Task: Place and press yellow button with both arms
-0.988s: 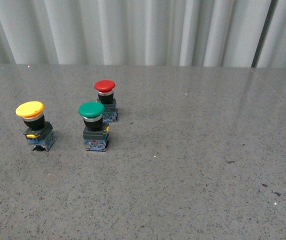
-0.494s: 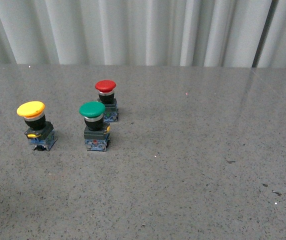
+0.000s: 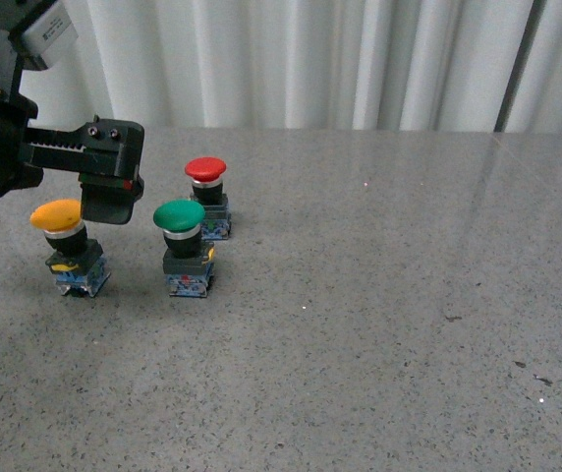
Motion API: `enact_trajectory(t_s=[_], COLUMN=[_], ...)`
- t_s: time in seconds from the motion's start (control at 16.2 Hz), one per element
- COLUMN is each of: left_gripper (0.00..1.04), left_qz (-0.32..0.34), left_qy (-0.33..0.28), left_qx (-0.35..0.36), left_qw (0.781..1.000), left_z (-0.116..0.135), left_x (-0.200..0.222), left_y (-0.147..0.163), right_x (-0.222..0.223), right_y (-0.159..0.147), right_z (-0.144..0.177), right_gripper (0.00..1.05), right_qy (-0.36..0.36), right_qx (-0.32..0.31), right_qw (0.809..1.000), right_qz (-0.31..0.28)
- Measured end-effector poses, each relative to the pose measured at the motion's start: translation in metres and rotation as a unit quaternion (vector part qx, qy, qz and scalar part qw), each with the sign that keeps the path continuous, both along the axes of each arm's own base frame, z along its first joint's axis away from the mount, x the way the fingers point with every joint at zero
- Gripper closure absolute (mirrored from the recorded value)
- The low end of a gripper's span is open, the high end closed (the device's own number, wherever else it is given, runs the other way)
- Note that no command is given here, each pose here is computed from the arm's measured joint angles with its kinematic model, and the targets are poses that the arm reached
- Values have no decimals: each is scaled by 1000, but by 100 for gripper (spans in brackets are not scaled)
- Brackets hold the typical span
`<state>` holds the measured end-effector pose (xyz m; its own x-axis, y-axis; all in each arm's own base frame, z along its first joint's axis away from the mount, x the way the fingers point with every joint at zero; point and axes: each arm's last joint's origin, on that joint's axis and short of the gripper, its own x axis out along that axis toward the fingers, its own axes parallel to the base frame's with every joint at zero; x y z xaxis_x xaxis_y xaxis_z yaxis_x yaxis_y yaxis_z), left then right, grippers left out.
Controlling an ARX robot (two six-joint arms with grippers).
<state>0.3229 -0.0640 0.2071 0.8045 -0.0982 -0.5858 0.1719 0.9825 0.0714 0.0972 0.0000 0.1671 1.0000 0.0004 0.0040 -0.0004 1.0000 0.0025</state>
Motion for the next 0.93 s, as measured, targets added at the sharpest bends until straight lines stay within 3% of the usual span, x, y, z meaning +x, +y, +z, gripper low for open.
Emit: enact_trajectory(t_s=[0.49, 0.93], left_gripper=[7, 67], left_qz=[23, 26], left_qy=[29, 27], left_qx=[-11, 1], left_qw=[999, 999], left_z=[-27, -24], left_x=[-2, -4], left_y=[8, 8], right_x=[0, 0], right_y=[0, 0], right_z=[0, 0], right_gripper=[7, 7], right_qy=[0, 0], right_qx=[0, 0], right_qw=[1000, 1000], right_qz=[0, 0])
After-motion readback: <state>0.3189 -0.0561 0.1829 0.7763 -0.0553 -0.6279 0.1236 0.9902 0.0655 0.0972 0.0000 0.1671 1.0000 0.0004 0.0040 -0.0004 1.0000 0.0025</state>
